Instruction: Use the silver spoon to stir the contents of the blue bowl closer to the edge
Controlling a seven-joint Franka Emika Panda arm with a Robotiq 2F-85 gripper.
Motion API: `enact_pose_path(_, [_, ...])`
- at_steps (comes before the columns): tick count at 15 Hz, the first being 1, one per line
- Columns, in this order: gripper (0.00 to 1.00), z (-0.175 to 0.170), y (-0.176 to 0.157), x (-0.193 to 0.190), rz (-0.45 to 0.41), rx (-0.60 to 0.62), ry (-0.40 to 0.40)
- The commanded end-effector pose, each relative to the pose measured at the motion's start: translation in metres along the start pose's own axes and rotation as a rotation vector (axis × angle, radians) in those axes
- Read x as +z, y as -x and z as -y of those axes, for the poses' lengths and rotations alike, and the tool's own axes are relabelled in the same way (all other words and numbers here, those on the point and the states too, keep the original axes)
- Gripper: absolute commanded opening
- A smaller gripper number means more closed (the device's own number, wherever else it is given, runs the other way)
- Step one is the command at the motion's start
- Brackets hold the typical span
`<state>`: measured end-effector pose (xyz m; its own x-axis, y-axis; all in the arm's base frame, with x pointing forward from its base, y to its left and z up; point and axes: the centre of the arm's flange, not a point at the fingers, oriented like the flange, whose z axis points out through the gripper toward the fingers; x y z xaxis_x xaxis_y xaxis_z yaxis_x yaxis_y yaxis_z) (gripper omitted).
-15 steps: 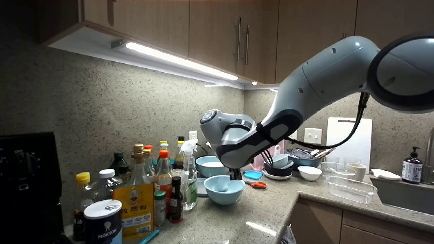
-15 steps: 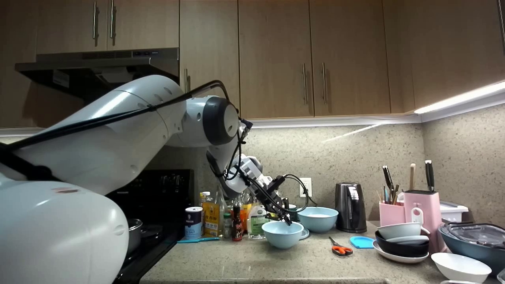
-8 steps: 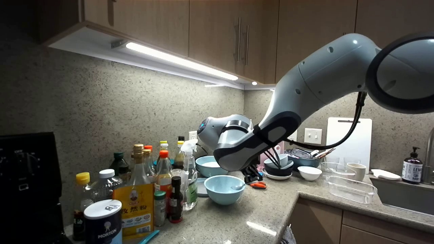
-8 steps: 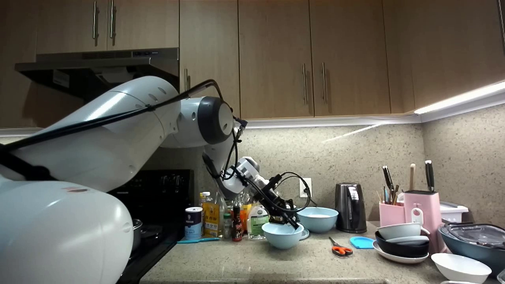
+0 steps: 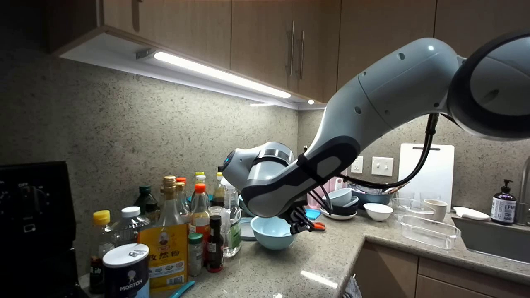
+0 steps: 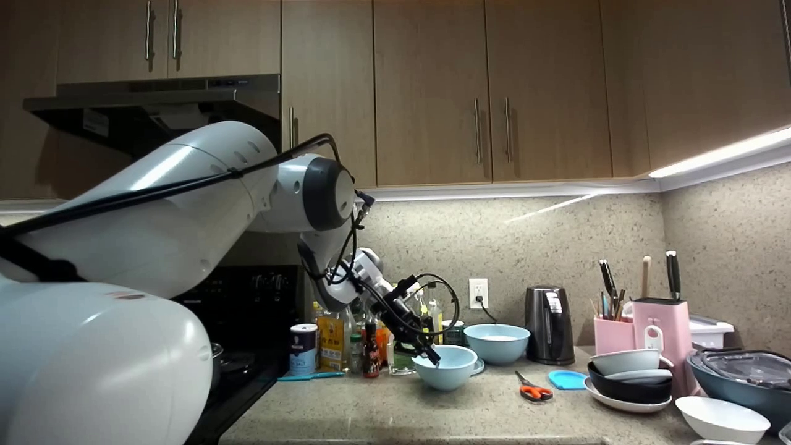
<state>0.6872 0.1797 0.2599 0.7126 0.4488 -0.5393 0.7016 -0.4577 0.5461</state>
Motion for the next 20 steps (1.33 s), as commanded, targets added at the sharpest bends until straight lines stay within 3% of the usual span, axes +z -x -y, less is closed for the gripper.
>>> enact_pose_path(1, [0.07, 0.001, -0.003, -0.013, -0.073, -0.069, 0.013])
enact_pose_path(7, [0.07, -0.016, -0.017, -0.035, -0.254, -0.027, 0.078])
enact_pose_path(12, [0.07, -0.05, -0.013, -0.037, -0.375, 0.138, 0.142])
enact_pose_path(14, [0.07, -0.068, -0.007, -0.026, -0.389, 0.23, 0.161])
enact_pose_path(16, [0.06, -0.076, 0.001, -0.011, -0.363, 0.249, 0.137])
enact_pose_path(17, [0.32, -0.078, 0.005, -0.003, -0.347, 0.225, 0.115])
enact_pose_path(18, [0.07, -0.078, -0.009, -0.015, -0.351, 0.225, 0.133])
enact_pose_path(20, [0.19, -0.083, -0.006, -0.004, -0.337, 0.231, 0.126])
